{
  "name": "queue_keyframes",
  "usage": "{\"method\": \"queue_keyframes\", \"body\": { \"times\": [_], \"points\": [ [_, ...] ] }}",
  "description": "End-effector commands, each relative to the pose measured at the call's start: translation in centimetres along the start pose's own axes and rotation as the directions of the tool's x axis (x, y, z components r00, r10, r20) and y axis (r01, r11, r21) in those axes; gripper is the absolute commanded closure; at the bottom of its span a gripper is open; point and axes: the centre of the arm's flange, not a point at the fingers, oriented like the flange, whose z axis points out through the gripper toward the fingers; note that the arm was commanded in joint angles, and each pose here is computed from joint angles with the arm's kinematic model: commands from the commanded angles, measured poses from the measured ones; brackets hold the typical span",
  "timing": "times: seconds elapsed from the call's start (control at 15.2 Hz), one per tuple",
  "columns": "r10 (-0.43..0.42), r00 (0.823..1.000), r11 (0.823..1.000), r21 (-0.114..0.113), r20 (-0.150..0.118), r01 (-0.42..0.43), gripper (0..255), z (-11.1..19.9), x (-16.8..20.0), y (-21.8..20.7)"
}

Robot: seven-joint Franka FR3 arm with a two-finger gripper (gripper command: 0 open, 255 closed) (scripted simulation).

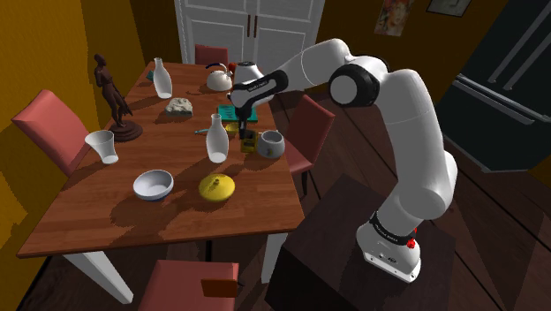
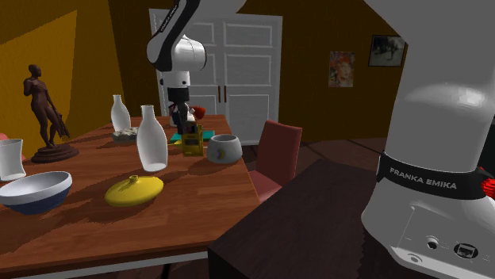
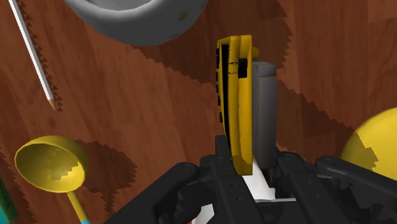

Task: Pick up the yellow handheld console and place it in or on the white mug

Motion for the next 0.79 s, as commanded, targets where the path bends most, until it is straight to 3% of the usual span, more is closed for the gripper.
{"method": "queue_keyframes", "body": {
  "times": [0.0,0.73],
  "points": [
    [0.0,1.0,1.0,0.0,0.0,0.0,255,-1.1,0.0,0.0],
    [0.0,1.0,1.0,0.0,0.0,0.0,255,-6.9,0.1,0.1]
  ]
}}
